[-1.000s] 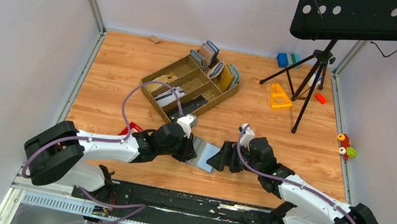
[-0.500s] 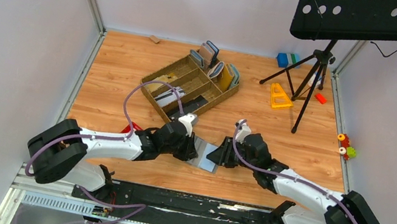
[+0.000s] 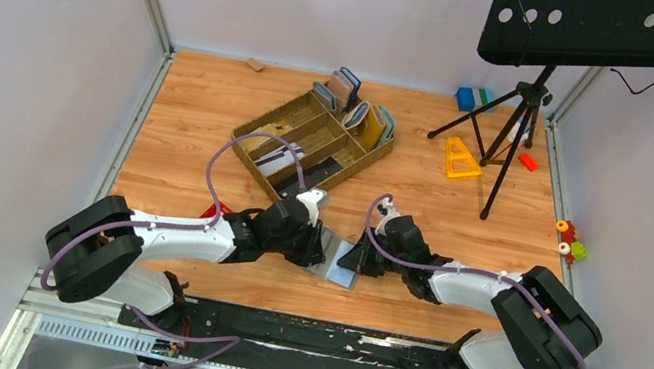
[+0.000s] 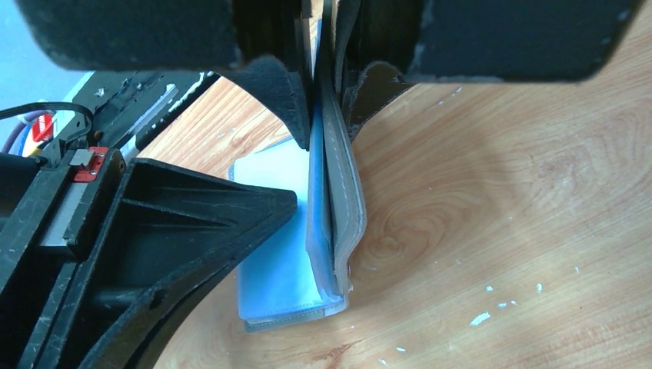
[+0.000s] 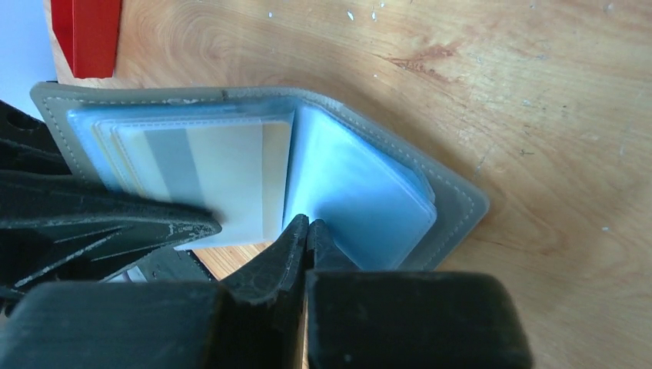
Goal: Take the credit cards out of the card holder
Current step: Remove the credit card from the card holder.
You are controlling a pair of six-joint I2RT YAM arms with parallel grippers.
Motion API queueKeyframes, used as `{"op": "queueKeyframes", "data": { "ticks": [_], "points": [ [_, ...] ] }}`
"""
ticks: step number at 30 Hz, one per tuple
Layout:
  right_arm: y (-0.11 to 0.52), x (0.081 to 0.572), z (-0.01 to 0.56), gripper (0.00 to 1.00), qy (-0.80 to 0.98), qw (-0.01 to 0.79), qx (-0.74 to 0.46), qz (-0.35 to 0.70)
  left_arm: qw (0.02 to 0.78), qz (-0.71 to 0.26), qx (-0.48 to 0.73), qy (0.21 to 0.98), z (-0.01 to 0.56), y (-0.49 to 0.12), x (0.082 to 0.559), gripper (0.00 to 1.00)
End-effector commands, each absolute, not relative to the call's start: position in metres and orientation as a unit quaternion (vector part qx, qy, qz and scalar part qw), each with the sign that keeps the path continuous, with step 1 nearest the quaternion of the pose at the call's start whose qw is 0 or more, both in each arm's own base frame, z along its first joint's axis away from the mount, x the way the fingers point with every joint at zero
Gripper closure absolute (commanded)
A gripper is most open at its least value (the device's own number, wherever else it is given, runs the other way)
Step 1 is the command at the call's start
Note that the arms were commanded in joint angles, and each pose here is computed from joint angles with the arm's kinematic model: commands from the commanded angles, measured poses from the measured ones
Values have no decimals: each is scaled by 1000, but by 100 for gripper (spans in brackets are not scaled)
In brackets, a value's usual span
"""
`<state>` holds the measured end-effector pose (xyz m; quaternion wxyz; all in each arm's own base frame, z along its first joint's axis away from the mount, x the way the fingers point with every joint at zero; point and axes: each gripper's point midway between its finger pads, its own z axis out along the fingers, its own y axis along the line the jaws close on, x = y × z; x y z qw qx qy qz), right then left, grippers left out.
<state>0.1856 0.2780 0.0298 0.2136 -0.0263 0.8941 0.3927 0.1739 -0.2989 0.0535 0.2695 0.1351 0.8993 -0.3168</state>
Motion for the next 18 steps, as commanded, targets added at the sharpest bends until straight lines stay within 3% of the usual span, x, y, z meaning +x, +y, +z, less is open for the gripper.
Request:
{"op": "queueKeyframes", "data": {
  "ticks": [1,4,10,18],
  "points": [
    [292,199,45,100,878,235,-29,416,268,-339,155,889,68,-311,174,76],
    [292,196,38,100,882,226,-28,414,263,-352,161,884,73,-314,170,68],
    [291,193,30,100,885,216,-29,411,254,-383,152,875,79,-312,172,66],
    [288,192,26,100,889,216,-37,403,247,-401,144,870,76,-306,174,55]
  ]
}}
